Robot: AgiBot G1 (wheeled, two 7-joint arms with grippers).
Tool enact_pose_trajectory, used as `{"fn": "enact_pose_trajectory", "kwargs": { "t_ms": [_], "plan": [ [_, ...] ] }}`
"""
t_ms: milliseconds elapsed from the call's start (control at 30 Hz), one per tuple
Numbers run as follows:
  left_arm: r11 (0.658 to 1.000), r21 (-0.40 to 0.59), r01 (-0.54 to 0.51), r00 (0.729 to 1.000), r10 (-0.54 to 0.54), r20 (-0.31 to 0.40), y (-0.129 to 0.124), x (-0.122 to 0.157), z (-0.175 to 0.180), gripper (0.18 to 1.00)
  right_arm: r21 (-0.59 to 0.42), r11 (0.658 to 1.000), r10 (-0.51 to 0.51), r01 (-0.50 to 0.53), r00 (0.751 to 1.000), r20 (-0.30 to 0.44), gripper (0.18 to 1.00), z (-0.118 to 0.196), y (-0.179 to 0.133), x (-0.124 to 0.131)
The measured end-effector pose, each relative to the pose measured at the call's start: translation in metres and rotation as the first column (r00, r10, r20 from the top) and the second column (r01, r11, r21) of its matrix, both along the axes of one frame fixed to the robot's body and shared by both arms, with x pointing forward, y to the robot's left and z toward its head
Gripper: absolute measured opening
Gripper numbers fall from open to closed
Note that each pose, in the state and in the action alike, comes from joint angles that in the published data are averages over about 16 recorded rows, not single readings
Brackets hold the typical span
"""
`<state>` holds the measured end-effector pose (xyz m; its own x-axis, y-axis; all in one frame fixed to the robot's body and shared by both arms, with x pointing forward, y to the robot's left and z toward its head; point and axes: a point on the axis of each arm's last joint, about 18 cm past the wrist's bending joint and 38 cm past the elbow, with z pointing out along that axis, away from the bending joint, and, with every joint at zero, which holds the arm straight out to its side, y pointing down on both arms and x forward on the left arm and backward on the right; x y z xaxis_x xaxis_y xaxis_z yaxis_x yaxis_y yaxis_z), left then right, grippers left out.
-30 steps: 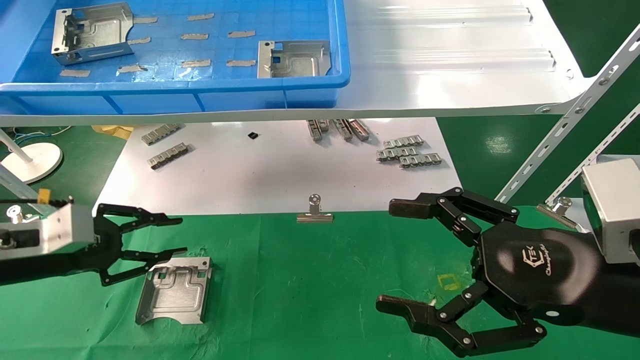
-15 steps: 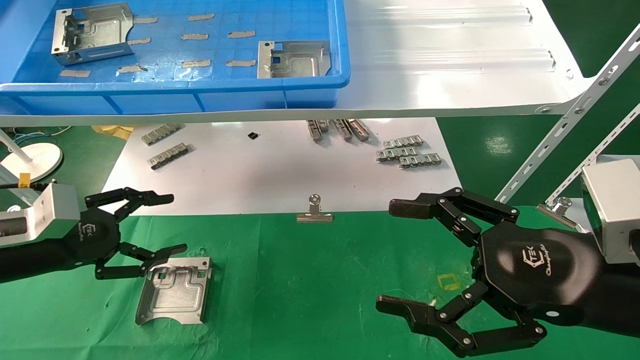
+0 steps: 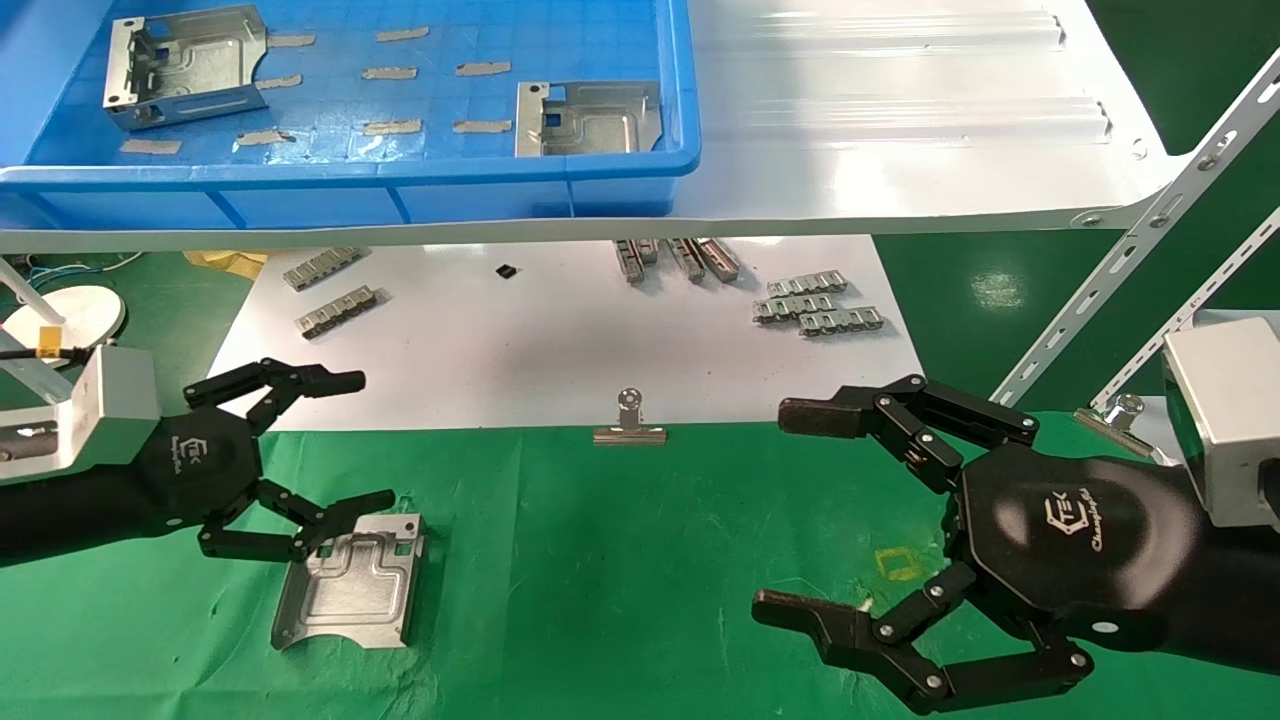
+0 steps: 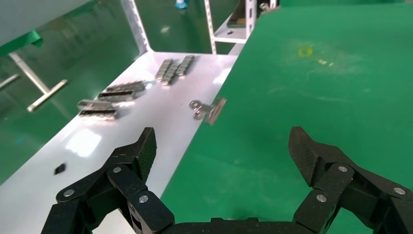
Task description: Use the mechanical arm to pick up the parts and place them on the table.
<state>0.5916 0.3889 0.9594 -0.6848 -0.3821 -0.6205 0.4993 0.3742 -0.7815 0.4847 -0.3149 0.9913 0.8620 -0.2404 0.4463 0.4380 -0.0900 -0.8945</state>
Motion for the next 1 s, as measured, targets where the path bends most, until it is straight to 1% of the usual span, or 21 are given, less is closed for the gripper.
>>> {"fn": "enact_pose_trajectory", "kwargs": {
  "t_ms": [233, 633, 1000],
  "plan": [
    [0.998, -0.035, 0.051, 0.999, -0.051, -0.014, -0.014, -0.01, 0.006, 0.994, 0.0, 1.0, 0.0, 0.0, 1.0, 0.0, 1.0, 0.0, 0.0, 0.0],
    [0.987, -0.084, 0.136, 0.99, -0.139, -0.037, -0.036, -0.033, 0.016, 1.001, 0.0, 1.0, 0.0, 0.0, 1.0, 0.0, 1.0, 0.0, 0.0, 0.0],
    [0.971, -0.115, 0.21, 0.974, -0.218, -0.062, -0.056, -0.06, 0.024, 1.001, 0.0, 1.0, 0.0, 0.0, 1.0, 0.0, 1.0, 0.0, 0.0, 0.0]
  ]
}}
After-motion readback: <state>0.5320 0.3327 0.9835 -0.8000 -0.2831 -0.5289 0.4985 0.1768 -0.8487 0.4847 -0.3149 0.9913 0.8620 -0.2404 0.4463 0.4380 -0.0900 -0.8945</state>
